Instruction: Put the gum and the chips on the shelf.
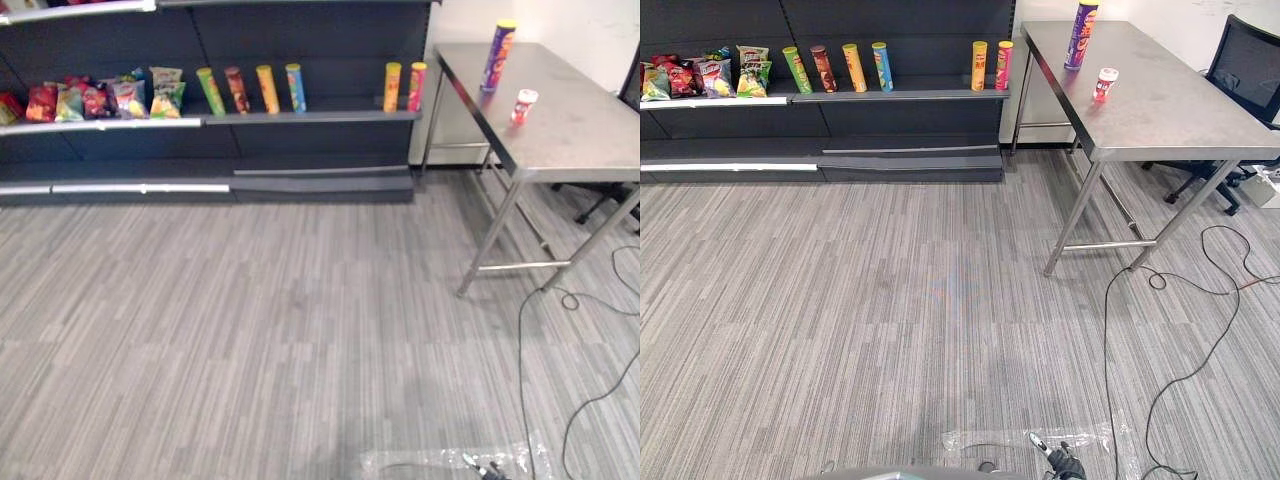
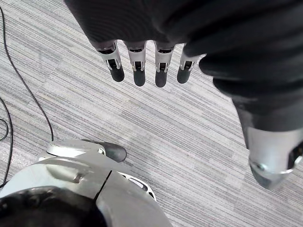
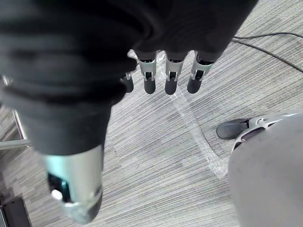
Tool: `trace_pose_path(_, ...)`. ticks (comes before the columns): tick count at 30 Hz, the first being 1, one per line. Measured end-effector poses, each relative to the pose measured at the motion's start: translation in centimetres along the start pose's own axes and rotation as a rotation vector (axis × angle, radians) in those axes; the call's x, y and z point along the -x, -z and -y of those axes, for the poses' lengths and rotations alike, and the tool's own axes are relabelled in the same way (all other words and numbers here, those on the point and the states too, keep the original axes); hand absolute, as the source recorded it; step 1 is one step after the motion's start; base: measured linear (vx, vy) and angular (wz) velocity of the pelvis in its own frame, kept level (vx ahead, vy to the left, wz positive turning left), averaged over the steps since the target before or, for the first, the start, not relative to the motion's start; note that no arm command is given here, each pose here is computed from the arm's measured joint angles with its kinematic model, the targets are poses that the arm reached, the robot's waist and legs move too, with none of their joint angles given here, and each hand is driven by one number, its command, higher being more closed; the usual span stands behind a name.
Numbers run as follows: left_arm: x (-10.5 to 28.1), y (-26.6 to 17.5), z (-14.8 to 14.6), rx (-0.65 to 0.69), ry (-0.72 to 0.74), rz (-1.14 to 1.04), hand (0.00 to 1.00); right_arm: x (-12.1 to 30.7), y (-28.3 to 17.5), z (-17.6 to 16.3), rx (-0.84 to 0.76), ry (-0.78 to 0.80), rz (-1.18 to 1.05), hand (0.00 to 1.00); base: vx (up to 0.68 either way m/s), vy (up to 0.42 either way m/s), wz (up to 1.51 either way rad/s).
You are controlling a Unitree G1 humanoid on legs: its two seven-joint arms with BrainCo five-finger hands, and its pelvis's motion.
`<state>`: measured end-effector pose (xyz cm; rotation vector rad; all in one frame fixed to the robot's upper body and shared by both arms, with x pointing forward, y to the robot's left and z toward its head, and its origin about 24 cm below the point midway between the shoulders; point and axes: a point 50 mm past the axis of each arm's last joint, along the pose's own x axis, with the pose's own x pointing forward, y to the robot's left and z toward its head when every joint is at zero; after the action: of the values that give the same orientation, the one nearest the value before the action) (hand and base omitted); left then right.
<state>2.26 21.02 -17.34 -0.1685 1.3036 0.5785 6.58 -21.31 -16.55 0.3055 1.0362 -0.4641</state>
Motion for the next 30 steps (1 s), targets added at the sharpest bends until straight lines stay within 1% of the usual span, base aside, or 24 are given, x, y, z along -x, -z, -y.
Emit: trace_pose_path(30,-0.01,0.21,-0.18,0.0,-0.004,0.003,0.0,0.01,0.05,-0.06,-0.003,-0.001,-0.001,0.0,-0.01,-0.003,0.0)
